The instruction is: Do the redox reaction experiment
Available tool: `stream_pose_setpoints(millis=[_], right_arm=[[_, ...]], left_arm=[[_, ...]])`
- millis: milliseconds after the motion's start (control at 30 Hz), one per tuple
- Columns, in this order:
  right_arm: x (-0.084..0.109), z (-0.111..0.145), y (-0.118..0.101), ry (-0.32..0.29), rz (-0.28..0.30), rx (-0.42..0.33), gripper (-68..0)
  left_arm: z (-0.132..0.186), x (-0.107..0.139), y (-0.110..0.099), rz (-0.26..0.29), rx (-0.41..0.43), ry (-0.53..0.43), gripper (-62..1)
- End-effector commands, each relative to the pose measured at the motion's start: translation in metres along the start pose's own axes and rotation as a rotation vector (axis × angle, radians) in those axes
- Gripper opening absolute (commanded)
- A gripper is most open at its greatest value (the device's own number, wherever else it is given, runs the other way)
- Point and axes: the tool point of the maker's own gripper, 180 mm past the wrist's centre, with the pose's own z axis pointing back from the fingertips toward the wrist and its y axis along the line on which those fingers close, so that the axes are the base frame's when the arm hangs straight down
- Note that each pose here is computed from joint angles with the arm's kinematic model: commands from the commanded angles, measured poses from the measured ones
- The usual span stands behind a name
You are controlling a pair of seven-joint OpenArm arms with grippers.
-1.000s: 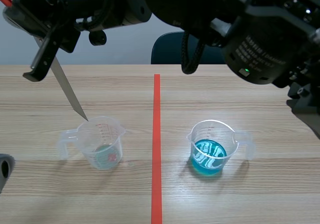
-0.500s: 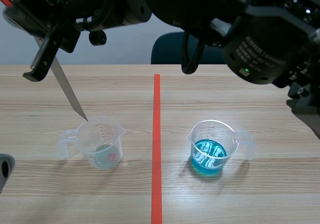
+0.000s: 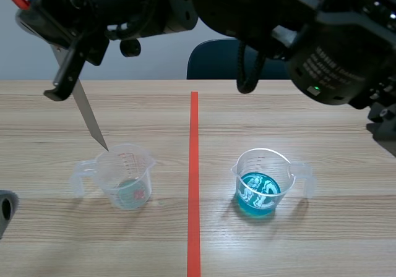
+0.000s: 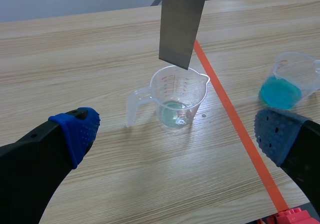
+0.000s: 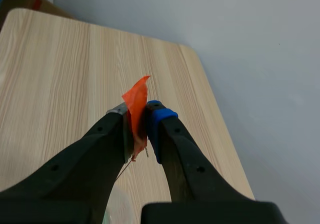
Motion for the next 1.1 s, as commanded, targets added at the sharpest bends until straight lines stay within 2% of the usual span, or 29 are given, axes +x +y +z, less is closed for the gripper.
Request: stream_pose_setpoints(millis=[0,467,700,1067], right_arm=[[0.011,0.010,-0.008,-0.034,0.037,-0.020,-66.9],[0.002,0.079,0.007,-0.032,0.144,0.007,-66.9],[-0.007,0.118,0.001,-0.008,0.184,-0.009,-66.9],[-0.020,0.170,-0.006,0.038,0.227,0.006,-66.9]], left_arm=[[-0.001,0.008,-0.001,0.002,-0.004,-0.031,1.4],[-0.001,0.008,-0.001,0.001,-0.004,-0.032,1.4],[-0.001,0.008,-0.001,0.001,-0.004,-0.032,1.4],[-0.001,0.008,-0.001,0.001,-0.004,-0.032,1.4]])
